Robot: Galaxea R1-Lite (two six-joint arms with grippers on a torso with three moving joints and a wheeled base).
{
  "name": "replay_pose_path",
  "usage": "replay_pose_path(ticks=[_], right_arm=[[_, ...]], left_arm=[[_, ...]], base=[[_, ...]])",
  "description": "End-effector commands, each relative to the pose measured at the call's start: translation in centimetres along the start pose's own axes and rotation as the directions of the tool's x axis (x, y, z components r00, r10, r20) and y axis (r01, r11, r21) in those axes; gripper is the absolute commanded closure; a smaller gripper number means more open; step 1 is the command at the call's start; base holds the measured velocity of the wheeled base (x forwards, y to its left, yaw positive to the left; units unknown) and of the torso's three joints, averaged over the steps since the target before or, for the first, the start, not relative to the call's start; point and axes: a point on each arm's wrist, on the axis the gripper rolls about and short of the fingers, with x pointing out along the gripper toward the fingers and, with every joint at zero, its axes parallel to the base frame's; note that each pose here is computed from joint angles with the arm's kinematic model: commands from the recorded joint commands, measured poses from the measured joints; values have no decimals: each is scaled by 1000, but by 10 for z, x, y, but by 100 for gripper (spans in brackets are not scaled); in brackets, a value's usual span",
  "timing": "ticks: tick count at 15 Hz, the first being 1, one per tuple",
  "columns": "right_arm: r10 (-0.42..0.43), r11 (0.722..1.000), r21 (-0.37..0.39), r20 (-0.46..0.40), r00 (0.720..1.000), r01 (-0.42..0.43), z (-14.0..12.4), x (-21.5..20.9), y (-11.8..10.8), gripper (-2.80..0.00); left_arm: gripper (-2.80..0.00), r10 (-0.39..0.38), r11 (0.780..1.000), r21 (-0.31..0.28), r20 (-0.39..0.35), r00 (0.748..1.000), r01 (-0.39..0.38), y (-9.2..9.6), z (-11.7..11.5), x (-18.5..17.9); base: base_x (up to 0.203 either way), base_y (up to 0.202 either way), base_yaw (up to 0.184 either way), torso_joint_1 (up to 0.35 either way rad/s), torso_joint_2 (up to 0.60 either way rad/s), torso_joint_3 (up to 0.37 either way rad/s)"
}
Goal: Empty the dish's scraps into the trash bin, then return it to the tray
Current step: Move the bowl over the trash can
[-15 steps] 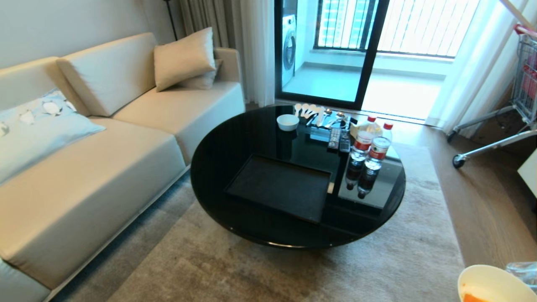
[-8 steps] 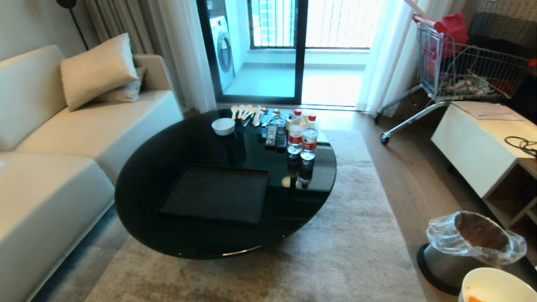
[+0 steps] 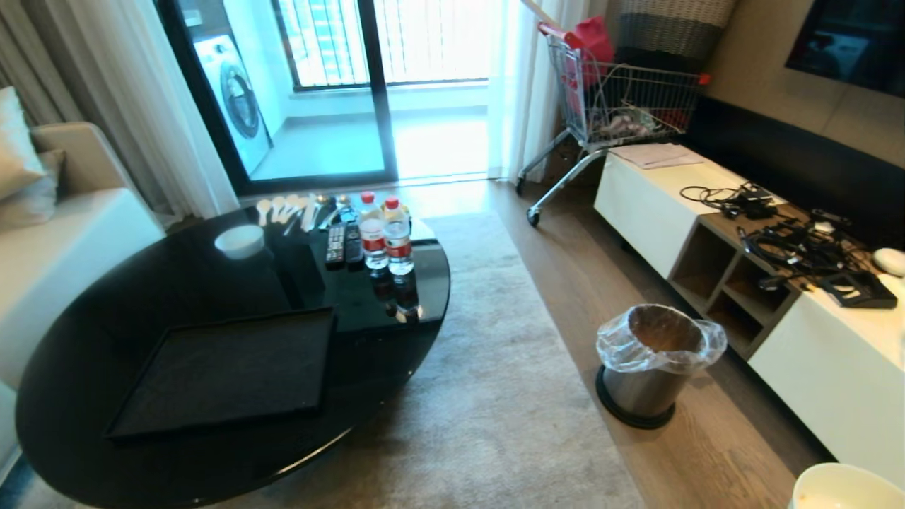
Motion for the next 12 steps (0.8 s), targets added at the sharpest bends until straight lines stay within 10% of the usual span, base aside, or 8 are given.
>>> replay_pose_path(ticks=[1, 12], right_arm=[[-1, 1000, 5, 1, 1000, 1, 0, 0, -1, 0], [-1, 1000, 5, 1, 1000, 1, -3, -2, -4, 0]], left_arm=[[0, 1, 1000, -1, 1, 1000, -1, 0, 0, 0], [0, 1, 1000, -1, 1, 1000, -1, 0, 0, 0]], base=[[3, 9, -164, 7, 0, 0], [1, 9, -166, 4, 2, 2]])
